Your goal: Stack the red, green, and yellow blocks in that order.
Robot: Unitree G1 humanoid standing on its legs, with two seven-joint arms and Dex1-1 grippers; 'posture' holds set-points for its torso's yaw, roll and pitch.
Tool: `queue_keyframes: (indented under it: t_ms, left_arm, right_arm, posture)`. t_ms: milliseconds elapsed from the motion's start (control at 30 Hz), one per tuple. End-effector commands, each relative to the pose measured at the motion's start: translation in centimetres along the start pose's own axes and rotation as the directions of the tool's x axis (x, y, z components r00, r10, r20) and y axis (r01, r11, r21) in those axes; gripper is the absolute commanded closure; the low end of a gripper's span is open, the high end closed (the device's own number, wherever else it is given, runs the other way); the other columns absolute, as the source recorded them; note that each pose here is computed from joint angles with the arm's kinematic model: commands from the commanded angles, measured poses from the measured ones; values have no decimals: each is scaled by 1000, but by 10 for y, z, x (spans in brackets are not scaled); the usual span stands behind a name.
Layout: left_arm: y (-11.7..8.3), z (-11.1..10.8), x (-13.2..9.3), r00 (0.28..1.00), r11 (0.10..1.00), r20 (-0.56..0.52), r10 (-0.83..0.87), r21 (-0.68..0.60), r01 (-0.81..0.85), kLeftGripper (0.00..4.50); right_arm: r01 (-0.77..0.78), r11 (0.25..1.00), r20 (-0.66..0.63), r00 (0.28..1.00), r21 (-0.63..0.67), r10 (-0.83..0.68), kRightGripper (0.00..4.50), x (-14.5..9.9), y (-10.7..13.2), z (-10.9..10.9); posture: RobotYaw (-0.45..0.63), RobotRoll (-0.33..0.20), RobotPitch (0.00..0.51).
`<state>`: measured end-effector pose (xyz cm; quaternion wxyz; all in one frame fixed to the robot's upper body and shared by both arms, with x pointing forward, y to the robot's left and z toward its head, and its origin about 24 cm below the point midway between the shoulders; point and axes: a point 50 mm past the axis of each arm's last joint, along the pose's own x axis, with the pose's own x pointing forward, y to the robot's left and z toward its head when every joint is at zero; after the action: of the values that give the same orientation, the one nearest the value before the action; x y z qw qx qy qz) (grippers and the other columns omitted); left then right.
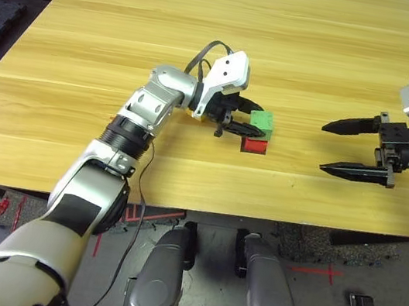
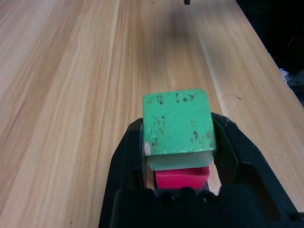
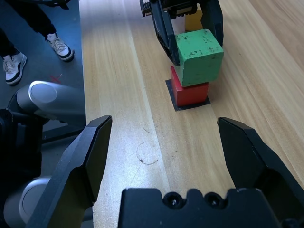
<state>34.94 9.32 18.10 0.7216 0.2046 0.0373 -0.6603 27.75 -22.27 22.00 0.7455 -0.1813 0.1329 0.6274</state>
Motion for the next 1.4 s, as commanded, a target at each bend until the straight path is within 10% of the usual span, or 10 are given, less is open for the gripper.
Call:
queue_keyframes:
  t_ms: [33, 900, 1167, 1400]
  left_arm:
    - [0, 0, 2, 1000, 1000, -5, -6, 8, 6, 2403]
    - [-4, -7, 1, 998, 999, -35, -44, 14, 45, 2403]
    - [0, -7, -1, 999, 1000, -42, -18, 11, 18, 23]
    - [2, -8, -7, 997, 1000, -71, -19, 1, 19, 23]
  right_arm:
    - [-9, 1000, 4, 1000, -1, 9, 0, 1, 2, 1]
    - [-18, 1000, 9, 1000, 7, 18, 0, 2, 3, 0]
    - [-31, 999, 10, 999, 7, 31, 0, 3, 2, 2]
    - [-29, 1000, 10, 1000, 3, 29, 0, 4, -1, 1]
  posture:
    - [104, 69, 246]
    - [103, 68, 252]
    - [109, 69, 245]
    - [114, 69, 237]
